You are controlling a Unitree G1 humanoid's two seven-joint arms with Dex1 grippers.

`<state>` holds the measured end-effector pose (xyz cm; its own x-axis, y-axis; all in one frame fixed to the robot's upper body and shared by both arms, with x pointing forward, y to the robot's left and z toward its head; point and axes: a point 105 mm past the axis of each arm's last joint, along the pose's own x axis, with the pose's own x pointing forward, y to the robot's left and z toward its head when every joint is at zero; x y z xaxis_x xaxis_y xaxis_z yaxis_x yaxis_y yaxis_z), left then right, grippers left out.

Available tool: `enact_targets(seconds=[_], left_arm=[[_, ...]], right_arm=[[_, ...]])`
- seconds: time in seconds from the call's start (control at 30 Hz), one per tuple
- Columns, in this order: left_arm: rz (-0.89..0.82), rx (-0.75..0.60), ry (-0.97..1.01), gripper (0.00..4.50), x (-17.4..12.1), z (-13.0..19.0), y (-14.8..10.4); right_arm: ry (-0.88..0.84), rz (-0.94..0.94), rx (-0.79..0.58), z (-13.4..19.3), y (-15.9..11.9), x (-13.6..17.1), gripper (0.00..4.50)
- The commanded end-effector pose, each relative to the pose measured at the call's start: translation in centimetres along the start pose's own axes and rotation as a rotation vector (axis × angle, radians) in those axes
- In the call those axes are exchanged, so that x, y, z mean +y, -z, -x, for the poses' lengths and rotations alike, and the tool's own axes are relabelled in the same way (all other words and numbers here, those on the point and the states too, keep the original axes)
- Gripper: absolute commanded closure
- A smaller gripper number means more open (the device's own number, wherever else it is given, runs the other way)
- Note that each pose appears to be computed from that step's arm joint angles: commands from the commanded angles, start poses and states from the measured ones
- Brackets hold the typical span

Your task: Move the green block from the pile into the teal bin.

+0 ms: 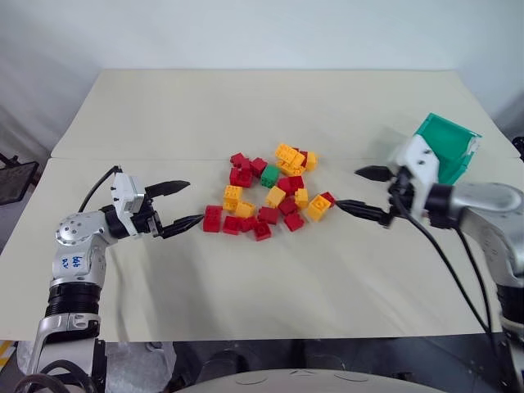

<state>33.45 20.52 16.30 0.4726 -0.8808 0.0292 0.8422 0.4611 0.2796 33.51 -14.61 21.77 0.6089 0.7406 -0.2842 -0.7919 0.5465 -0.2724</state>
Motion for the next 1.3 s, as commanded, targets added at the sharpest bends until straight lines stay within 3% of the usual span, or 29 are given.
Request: enact_targets(seconds=[0.03,0.23,0.4,0.6,0.97,1.1,1.23,1.3], left_arm=[[-0.043,-0.020,0.005,0.00,0.2,-0.4,-0.7],[-0.065,-0.048,-0.007,0.00,0.0,-0.7,-0.9],[-0.075,-0.068,0.000,0.00,-0.9,-1.1,-1.1],[-0.077,-0.078,-0.005,0.00,-1.8,-1.1,-1.2],[-0.071,-0.070,-0.028,0.00,-2.7,-0.5,-1.0],[-0.070,-0.071,-0.032,0.00,-2.5,-0.5,-1.0],[-0.065,-0.074,-0.029,0.00,-2.4,-0.9,-1.0],[-0.063,-0.076,-0.025,0.00,-2.3,-1.0,-1.0]], right_arm=[[-0.012,0.048,0.019,-2.7,-1.3,-0.3,0.01],[-0.091,0.036,0.091,-9.5,-3.2,-0.4,0.01],[-0.120,0.021,0.183,-13.1,-2.6,-0.6,0.01],[-0.072,0.039,0.304,-15.4,-1.0,-1.1,0.01],[-0.118,0.026,0.251,-17.2,-1.3,0.3,0.01],[-0.137,-0.006,0.218,-17.4,-2.0,0.6,0.95],[-0.105,-0.029,0.178,-17.2,-2.3,0.1,2.32],[-0.089,-0.055,0.156,-17.1,-2.5,-0.1,2.45]])
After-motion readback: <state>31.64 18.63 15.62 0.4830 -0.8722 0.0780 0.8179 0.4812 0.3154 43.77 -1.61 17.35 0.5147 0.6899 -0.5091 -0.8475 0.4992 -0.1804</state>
